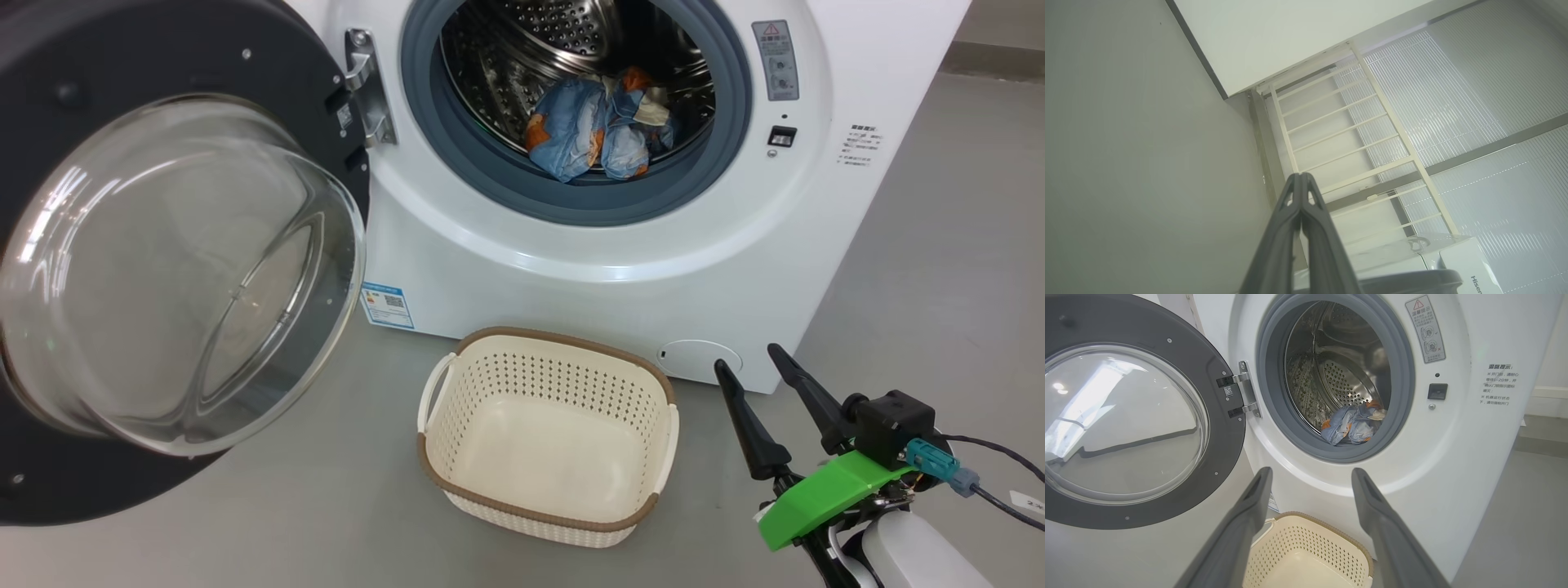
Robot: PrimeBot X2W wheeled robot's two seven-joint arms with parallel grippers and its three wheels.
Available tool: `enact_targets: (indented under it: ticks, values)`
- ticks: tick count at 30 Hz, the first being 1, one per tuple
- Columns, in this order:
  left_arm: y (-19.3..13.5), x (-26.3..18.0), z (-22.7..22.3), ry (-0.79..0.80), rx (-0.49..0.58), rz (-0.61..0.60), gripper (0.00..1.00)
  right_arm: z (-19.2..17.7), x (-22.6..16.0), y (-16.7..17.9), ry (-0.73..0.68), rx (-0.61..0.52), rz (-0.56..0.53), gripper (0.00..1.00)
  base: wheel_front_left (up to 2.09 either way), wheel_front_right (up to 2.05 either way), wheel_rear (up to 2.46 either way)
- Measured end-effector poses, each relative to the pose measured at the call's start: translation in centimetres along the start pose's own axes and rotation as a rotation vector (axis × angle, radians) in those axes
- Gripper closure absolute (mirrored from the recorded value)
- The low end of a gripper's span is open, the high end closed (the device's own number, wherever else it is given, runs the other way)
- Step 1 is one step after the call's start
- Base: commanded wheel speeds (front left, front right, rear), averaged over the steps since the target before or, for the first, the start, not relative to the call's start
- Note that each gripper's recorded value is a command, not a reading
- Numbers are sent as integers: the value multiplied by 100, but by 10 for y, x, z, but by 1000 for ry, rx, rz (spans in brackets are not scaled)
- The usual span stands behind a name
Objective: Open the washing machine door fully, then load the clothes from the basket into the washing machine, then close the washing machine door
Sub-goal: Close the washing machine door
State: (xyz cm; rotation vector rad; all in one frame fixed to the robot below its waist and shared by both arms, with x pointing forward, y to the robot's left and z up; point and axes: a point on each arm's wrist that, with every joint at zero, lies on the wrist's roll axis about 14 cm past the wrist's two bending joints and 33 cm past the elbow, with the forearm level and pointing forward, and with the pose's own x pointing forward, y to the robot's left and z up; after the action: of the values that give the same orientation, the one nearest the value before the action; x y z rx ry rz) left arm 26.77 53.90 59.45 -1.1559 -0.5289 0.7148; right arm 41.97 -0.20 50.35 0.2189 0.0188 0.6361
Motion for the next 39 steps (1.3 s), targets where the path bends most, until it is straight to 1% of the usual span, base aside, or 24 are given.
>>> enact_targets:
  ticks: [7, 12, 22, 30, 39]
  values:
    - [28, 0, -28, 117, -20, 82, 100, -4, -4, -7, 15, -11, -9, 0, 0, 0, 0]
    - [25, 4, -45, 189, -30, 75, 100, -6, -5, -11, 21, -9, -18, 0, 0, 0, 0]
    - [16, -5, -64, 412, 14, 47, 100, -2, -6, -11, 12, -16, -21, 0, 0, 0, 0]
    - [10, -35, -78, 645, 73, -15, 100, 7, -5, -5, -11, -14, -19, 0, 0, 0, 0]
    - [-5, -92, -114, 970, 77, -127, 100, 11, -1, 9, -27, -1, 1, 0, 0, 0, 0]
